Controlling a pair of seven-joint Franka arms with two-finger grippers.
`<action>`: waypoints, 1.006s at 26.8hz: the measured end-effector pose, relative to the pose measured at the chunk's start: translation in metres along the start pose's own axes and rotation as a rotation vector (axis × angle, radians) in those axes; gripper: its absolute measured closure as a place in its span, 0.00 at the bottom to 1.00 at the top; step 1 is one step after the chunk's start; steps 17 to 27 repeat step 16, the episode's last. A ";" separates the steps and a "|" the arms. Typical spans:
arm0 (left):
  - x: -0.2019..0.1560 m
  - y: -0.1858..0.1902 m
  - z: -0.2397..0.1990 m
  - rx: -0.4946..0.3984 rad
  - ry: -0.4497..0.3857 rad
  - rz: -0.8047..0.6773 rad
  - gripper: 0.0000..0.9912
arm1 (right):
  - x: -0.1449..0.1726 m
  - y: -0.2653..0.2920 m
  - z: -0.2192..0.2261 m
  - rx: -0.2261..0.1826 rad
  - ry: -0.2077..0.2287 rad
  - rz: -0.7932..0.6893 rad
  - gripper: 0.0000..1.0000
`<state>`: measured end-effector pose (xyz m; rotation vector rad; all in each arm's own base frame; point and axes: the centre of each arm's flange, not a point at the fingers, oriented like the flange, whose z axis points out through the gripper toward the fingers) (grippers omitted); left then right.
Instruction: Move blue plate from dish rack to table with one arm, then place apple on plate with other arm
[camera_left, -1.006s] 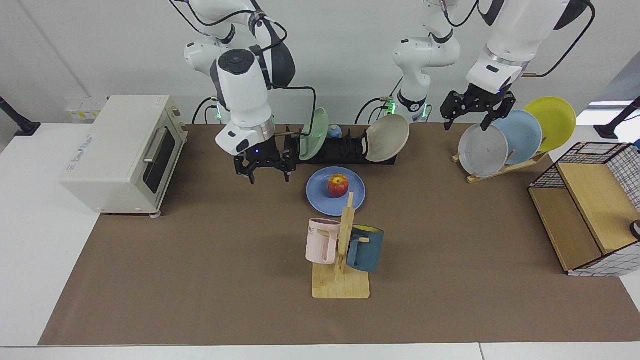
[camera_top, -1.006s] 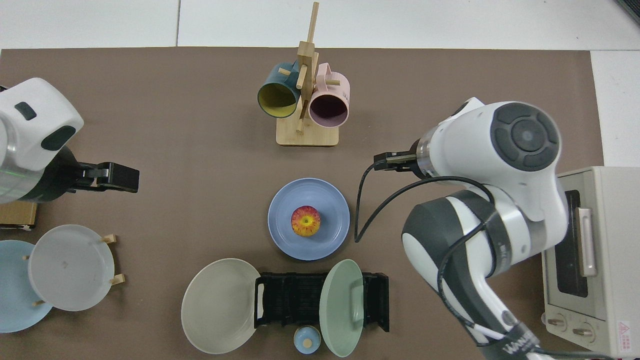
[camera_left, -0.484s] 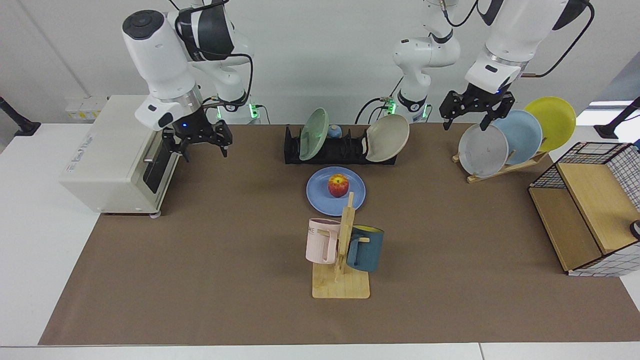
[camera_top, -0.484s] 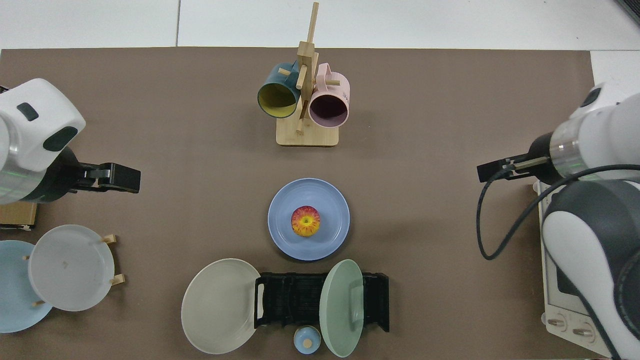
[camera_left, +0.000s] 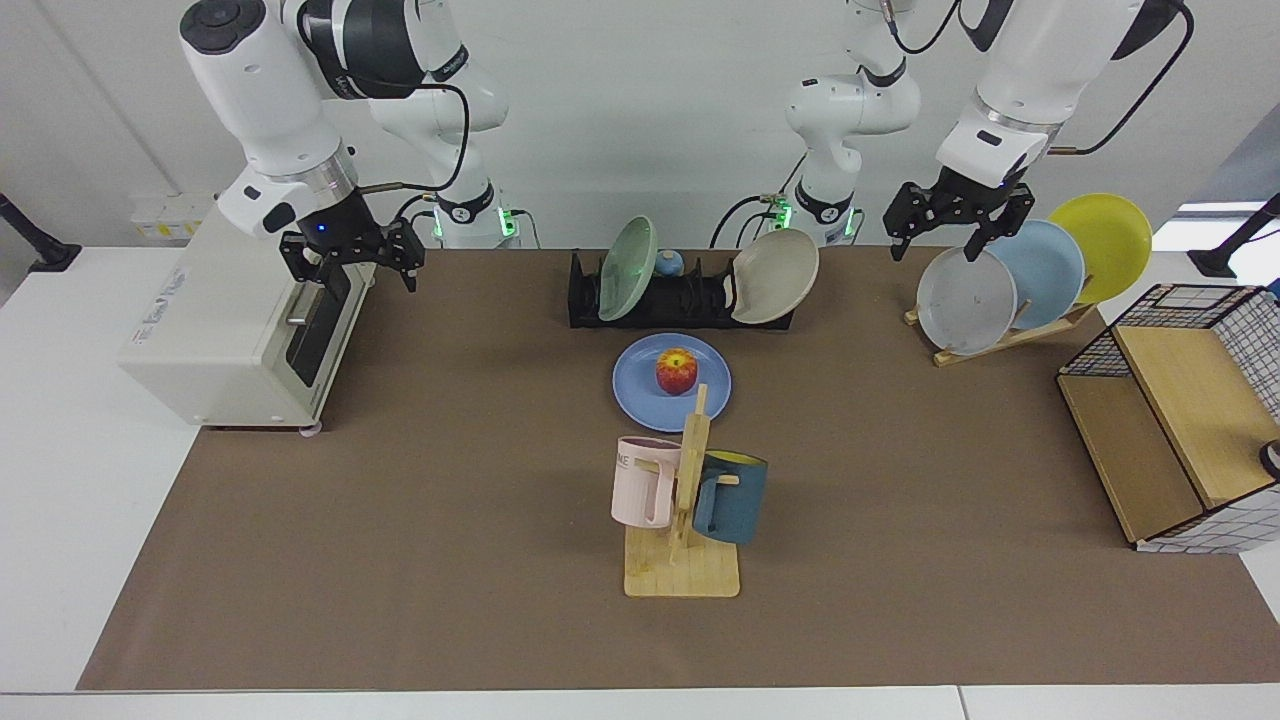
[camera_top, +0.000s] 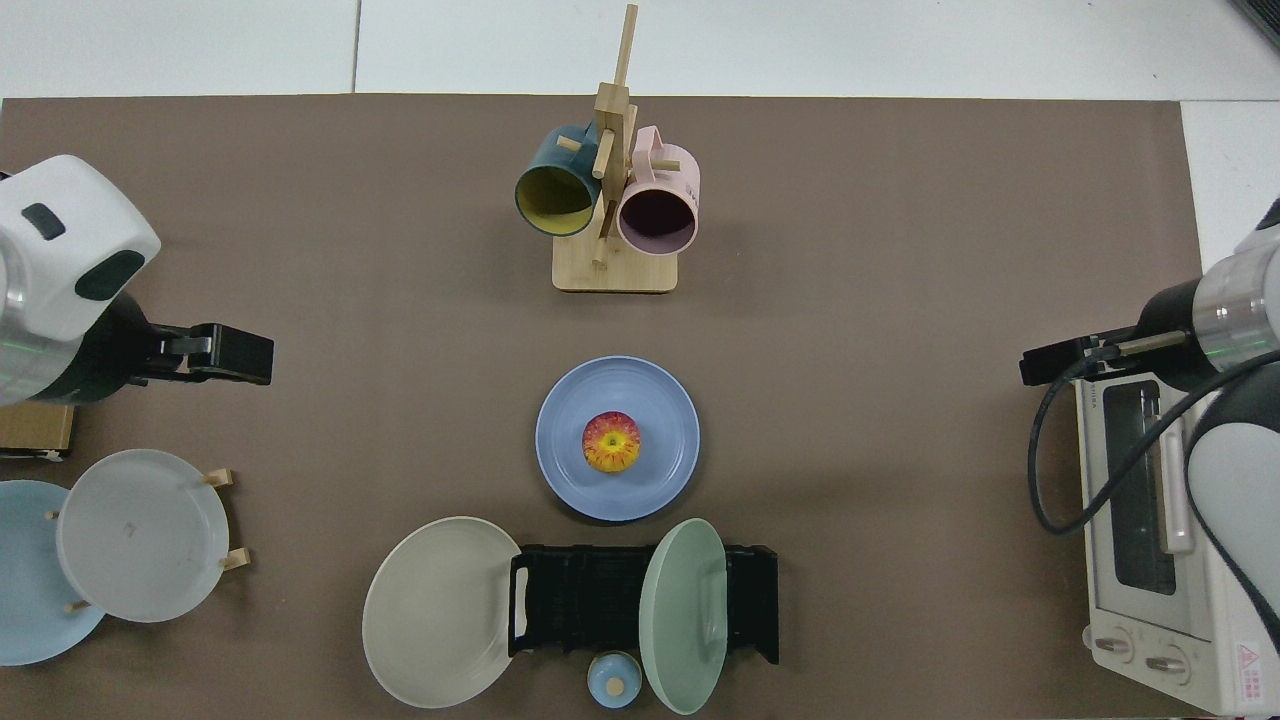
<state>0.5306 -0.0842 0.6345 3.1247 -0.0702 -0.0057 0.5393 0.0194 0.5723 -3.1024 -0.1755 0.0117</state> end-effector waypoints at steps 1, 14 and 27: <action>0.000 0.000 0.000 0.000 0.000 0.000 0.00 | -0.001 0.000 0.000 0.000 -0.003 0.000 0.00; 0.000 0.000 0.000 0.000 0.000 0.000 0.00 | -0.006 0.018 -0.008 0.000 0.010 0.035 0.00; 0.000 0.000 0.000 0.000 0.000 0.000 0.00 | -0.006 0.018 -0.008 0.000 0.010 0.036 0.00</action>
